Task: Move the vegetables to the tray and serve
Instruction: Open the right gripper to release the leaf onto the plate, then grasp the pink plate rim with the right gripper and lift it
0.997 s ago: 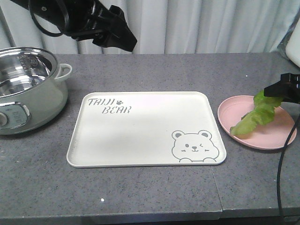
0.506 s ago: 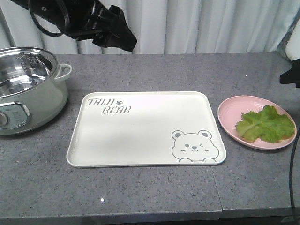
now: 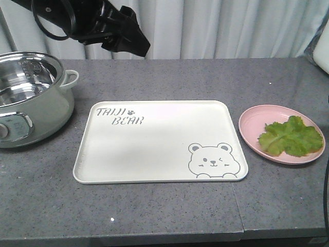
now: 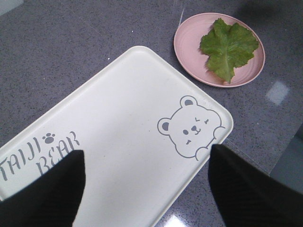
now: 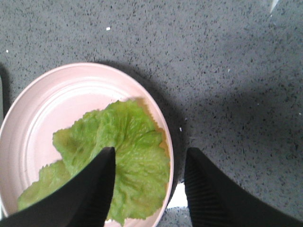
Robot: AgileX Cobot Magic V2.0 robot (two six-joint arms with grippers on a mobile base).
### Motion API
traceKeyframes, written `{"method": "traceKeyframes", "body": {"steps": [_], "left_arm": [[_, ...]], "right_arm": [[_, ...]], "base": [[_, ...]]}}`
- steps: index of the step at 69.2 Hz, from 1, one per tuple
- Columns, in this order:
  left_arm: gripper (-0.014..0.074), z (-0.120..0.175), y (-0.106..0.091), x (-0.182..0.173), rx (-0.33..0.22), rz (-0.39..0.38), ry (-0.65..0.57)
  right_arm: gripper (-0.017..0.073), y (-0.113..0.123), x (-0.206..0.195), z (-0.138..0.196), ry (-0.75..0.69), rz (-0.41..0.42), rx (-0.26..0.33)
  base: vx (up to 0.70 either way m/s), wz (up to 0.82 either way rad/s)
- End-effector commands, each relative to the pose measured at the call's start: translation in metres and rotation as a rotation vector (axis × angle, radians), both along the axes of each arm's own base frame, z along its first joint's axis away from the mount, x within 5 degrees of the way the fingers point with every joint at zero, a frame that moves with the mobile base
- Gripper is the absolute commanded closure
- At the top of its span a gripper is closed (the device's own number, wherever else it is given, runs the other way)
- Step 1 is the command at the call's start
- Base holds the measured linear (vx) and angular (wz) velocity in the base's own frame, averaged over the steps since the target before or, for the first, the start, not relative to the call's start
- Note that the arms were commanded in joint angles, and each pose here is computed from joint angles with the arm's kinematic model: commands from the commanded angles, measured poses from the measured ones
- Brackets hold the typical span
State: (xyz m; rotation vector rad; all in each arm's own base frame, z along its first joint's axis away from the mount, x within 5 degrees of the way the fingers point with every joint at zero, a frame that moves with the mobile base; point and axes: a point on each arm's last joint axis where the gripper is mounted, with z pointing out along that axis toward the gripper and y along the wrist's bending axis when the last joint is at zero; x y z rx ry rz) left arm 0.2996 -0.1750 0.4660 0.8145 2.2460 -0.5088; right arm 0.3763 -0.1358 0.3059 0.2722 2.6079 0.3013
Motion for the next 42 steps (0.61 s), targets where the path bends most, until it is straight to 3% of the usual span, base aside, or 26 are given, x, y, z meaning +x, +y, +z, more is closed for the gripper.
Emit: {"method": "traceKeyframes", "body": {"steps": [1, 24, 42], "left_arm": [[0.008, 0.024, 0.004, -0.016, -0.063, -0.005, -0.068], [0.008, 0.024, 0.005, -0.016, -0.061, -0.003, -0.069], [0.008, 0.024, 0.005, -0.016, -0.061, -0.003, -0.069]], "right_arm": [[0.0251, -0.001, 0.002, 0.019, -0.092, -0.025, -0.021], [0.0257, -0.009, 0.028, -0.026, -0.079, 0.005, 0.036], [0.0257, -0.012, 0.038, -0.048, -0.061, 0.025, 0.047]], "base": [[0.0, 0.0], [0.0, 0.0], [0.0, 0.0]]}}
